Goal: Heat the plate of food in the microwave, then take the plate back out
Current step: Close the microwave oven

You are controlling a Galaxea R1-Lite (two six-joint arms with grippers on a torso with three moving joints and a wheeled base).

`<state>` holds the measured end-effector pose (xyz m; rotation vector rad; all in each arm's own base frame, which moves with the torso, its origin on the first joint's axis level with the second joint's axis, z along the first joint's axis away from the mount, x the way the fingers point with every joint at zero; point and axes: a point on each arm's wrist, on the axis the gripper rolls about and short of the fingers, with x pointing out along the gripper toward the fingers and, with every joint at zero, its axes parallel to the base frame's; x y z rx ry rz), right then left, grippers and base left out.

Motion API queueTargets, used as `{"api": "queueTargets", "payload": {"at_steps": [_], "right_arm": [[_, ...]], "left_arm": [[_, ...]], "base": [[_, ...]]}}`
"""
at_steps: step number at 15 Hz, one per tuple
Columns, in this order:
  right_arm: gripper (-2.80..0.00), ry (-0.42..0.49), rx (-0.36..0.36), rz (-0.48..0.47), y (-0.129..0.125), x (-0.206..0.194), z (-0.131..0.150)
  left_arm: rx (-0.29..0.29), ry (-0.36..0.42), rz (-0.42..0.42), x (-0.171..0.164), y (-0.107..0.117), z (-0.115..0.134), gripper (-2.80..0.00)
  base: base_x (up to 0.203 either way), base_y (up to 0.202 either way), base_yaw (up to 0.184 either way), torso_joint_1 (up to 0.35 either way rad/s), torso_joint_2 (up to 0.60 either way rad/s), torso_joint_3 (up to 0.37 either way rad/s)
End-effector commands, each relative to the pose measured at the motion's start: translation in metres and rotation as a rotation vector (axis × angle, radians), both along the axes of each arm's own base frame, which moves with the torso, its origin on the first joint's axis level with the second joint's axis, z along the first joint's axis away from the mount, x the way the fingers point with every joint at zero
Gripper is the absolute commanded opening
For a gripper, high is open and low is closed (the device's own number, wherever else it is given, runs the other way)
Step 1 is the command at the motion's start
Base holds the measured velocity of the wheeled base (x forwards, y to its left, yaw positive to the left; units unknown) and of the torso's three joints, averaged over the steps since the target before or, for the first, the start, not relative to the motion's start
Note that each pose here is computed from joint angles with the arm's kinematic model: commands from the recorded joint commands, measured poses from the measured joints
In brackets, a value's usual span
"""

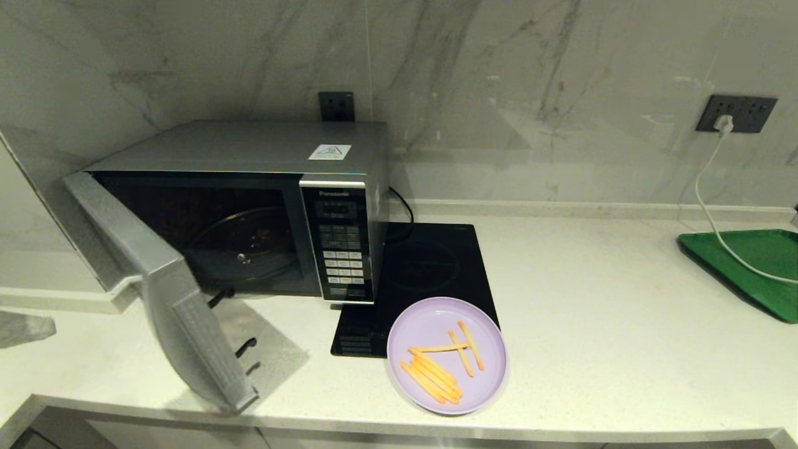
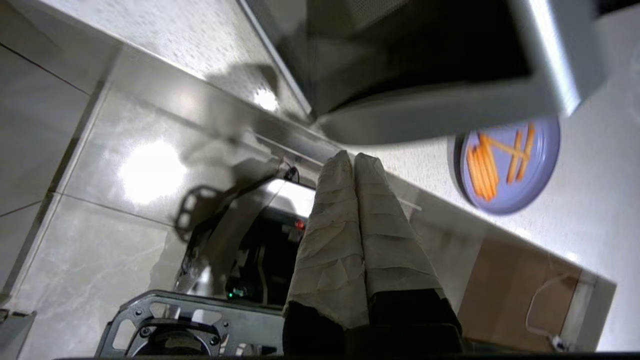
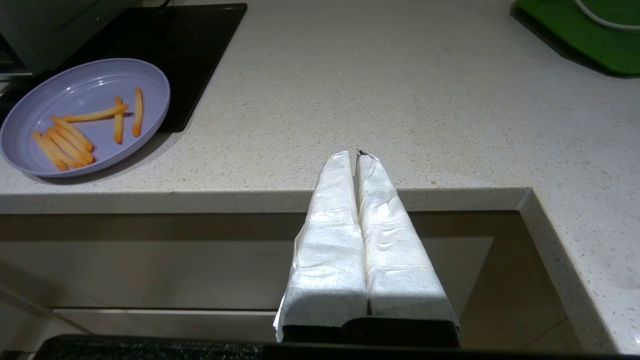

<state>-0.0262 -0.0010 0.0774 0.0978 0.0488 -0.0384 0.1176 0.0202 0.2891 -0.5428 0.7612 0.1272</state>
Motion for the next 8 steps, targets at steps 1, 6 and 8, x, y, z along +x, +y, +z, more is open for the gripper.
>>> {"api": "queueTargets", "payload": {"at_steps": [1, 6, 8], "right_arm": [[-2.80, 0.001, 0.001, 0.001, 0.000, 0.000, 0.000], [-2.80, 0.002, 0.001, 0.001, 0.000, 0.000, 0.000], [-2.80, 0.001, 0.001, 0.001, 0.000, 0.000, 0.000]], "left_arm": [[-0.006, 0.020, -0.047, -0.004, -0.006, -0.007, -2.80], [0.084, -0.083, -0.127, 0.021, -0.021, -0.023, -2.80], [0.188, -0.215, -0.116, 0.040, -0.036, -0.031, -2.80]], "base": [[0.000, 0.000, 0.000, 0.000, 0.00, 0.000], [0.000, 0.000, 0.000, 0.000, 0.00, 0.000], [0.000, 0.000, 0.000, 0.000, 0.00, 0.000]]}}
